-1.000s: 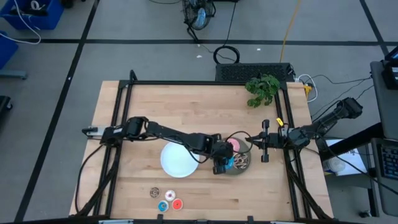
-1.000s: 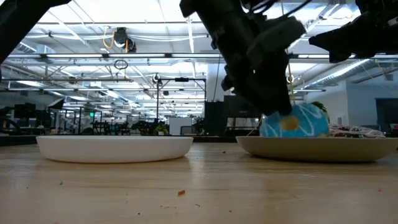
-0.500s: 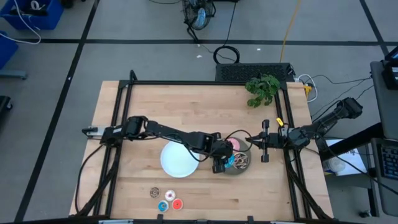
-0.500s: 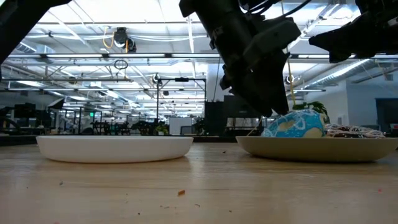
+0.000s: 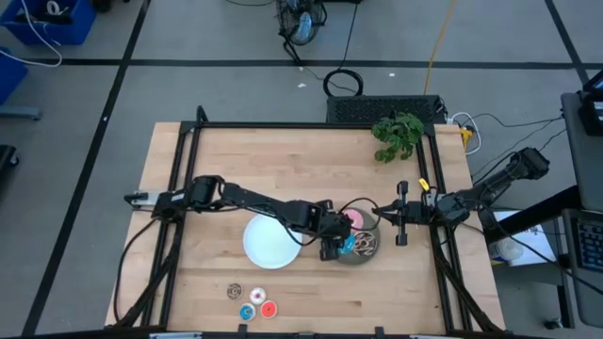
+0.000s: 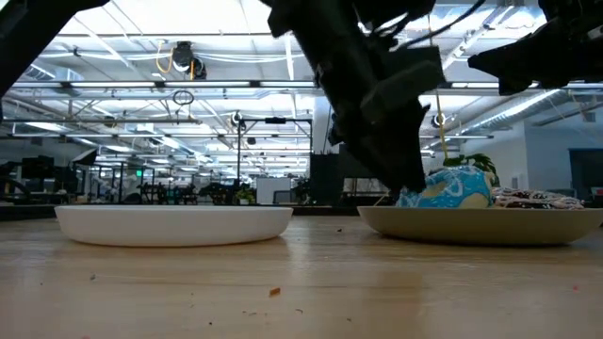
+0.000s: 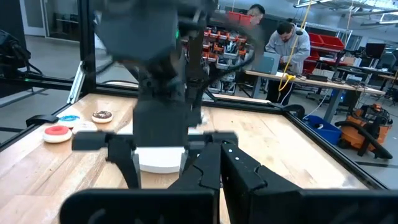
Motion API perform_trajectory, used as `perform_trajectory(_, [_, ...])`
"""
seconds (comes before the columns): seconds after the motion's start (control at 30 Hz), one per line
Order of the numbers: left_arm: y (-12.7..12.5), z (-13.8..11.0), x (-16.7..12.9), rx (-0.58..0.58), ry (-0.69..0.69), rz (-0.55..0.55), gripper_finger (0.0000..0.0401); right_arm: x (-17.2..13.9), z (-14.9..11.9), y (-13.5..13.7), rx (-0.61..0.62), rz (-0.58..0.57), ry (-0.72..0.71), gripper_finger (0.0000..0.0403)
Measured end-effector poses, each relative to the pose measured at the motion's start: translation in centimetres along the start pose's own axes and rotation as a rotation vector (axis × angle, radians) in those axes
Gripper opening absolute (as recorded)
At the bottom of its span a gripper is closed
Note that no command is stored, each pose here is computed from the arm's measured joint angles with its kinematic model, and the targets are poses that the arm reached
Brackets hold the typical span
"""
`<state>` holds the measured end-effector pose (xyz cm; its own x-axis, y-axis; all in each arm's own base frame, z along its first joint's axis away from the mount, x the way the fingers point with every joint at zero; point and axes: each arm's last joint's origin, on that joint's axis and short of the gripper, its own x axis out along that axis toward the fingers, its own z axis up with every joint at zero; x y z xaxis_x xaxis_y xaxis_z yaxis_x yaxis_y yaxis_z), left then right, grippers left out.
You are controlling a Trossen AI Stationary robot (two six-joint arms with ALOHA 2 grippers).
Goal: Pick & Place donuts
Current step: Put the large blue donut on the gray plate, then put the small brown donut on the white plate
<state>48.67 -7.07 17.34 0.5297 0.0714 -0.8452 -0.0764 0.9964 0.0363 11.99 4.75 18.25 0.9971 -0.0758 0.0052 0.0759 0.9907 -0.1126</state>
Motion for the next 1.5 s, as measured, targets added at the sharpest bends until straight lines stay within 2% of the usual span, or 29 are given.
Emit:
perform_trajectory(0.27, [1.0, -0.4, 1.0, -0.024, -0.023, -0.018, 0.0225, 0.0, 0.0, 0.0, 0.0, 0.0, 0.0, 0.0])
perform_trajectory(0.67, [0.9, 0.0, 0.8, -0.013, -0.041, -0.017, 0.0225, 0.0, 0.0, 0.0, -0.002, 0.0, 0.0, 0.0])
perform_trajectory(0.77, [1.0, 0.1, -0.1, 0.013, -0.029, -0.016, 0.0225, 0.0, 0.0, 0.0, -0.004, 0.0, 0.0, 0.0])
perform_trajectory(0.87, [0.9, 0.5, -2.8, 0.058, -0.021, -0.04, 0.0225, 0.0, 0.0, 0.0, -0.004, 0.0, 0.001, 0.0])
perform_trajectory(1.0, [0.1, 0.7, -8.6, 0.069, -0.019, -0.047, 0.021, 0.0, 0.0, 0.0, -0.006, 0.0, 0.003, 0.0])
perform_trajectory(1.07, [-0.6, 0.2, -12.0, 0.109, -0.003, -0.03, 0.0183, 0.0, -0.1, 0.0, -0.008, 0.0, 0.007, 0.0])
perform_trajectory(1.17, [-1.7, -1.2, -16.9, 0.175, 0.022, 0.013, 0.0122, 0.0, -0.3, 0.0, -0.019, 0.002, 0.024, 0.0])
perform_trajectory(1.27, [-2.4, -3.9, -20.5, 0.209, 0.041, 0.015, 0.0047, 0.0, -0.3, 0.0, -0.013, 0.002, 0.027, 0.0])
perform_trajectory(1.33, [-2.5, -6.1, -22.1, 0.22, 0.02, -0.038, 0.0013, 0.0, -0.3, 0.0, 0.004, 0.002, 0.026, 0.0])
perform_trajectory(1.5, [-1.9, -12.5, -24.1, 0.168, -0.205, -0.151, 0.0013, 0.0, -0.5, 0.1, 0.0, 0.004, 0.042, 0.0])
